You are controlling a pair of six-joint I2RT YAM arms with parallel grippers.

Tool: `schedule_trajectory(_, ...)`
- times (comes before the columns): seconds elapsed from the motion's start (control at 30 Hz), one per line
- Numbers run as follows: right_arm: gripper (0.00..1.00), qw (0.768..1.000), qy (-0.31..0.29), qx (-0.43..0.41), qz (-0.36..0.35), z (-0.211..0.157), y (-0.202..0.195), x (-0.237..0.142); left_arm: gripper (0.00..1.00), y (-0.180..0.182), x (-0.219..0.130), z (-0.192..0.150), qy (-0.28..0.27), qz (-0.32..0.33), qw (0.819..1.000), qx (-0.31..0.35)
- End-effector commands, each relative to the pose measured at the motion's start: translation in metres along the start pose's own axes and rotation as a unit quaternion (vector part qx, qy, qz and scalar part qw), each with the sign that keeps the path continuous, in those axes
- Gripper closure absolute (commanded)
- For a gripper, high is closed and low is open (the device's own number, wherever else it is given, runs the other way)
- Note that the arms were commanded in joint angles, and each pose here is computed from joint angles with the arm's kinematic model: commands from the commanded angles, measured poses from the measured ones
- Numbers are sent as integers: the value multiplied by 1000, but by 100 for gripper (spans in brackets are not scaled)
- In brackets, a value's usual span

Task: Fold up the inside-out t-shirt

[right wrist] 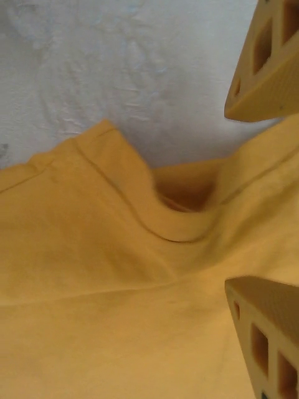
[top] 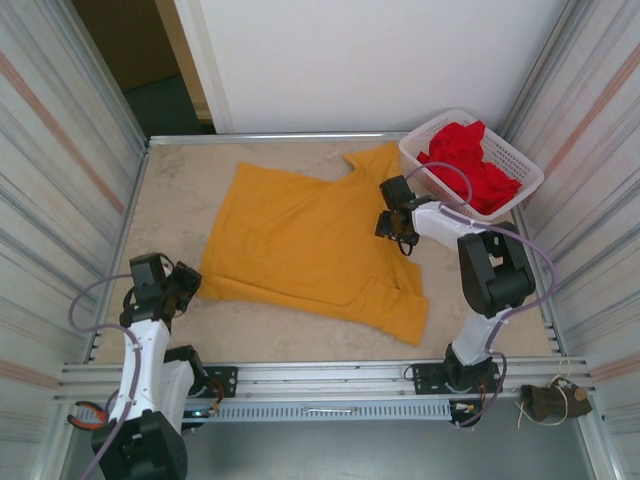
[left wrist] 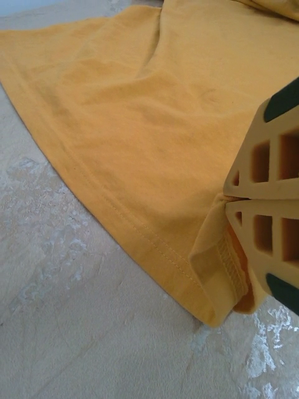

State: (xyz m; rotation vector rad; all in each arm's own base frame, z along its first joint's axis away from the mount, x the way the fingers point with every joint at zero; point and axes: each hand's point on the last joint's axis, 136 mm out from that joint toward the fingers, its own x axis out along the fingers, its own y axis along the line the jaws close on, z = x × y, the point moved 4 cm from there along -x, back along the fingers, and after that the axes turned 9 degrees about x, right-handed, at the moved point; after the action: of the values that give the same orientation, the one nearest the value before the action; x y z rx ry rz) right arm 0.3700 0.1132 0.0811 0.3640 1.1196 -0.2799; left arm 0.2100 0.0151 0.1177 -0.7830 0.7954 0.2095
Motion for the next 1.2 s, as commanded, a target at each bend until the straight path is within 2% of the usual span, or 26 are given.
schedule_trajectory(0.0, 61, 999, 4, 27, -18, 14, -14, 13, 98, -7, -6, 10, -17, -6, 1000, 7)
schedule_trajectory(0.07, 88, 998, 9, 50, -29, 18, -28, 18, 98, -7, -6, 10, -18, -7, 1000, 6)
schedule_trajectory(0.1, 99, 997, 9, 62, -34, 21, -35, 20, 99, -7, -6, 10, -18, -7, 1000, 6)
schedule_trajectory(0.27, 100, 993, -11, 115, -27, 40, -62, 6, 100, -6, -6, 9, -18, -6, 1000, 7)
schedule_trajectory(0.3, 90, 992, -14, 120, -23, 44, -64, 3, 100, -6, -6, 9, -19, -6, 1000, 7)
schedule_trajectory(0.37, 44, 991, -25, 127, -31, 50, -71, -7, 100, -5, -5, 9, -18, -5, 1000, 7)
schedule_trajectory(0.43, 30, 989, -34, 137, -33, 51, -76, -20, 100, -5, -5, 8, -17, -5, 1000, 7)
schedule_trajectory(0.6, 31, 988, -33, 151, 12, 24, -82, -58, 100, -6, -6, 8, -17, -7, 1000, 6)
schedule_trajectory(0.8, 32, 994, 19, 90, 66, -47, -69, -80, 100, -6, -6, 7, -14, -10, 1000, 7)
schedule_trajectory(0.93, 30, 995, 53, 28, 75, -87, -59, -76, 100, -8, -7, 8, -14, -12, 1000, 6)
schedule_trajectory(1.17, 30, 994, 87, -17, 65, -122, -58, -58, 100, -9, -8, 9, -13, -12, 1000, 5)
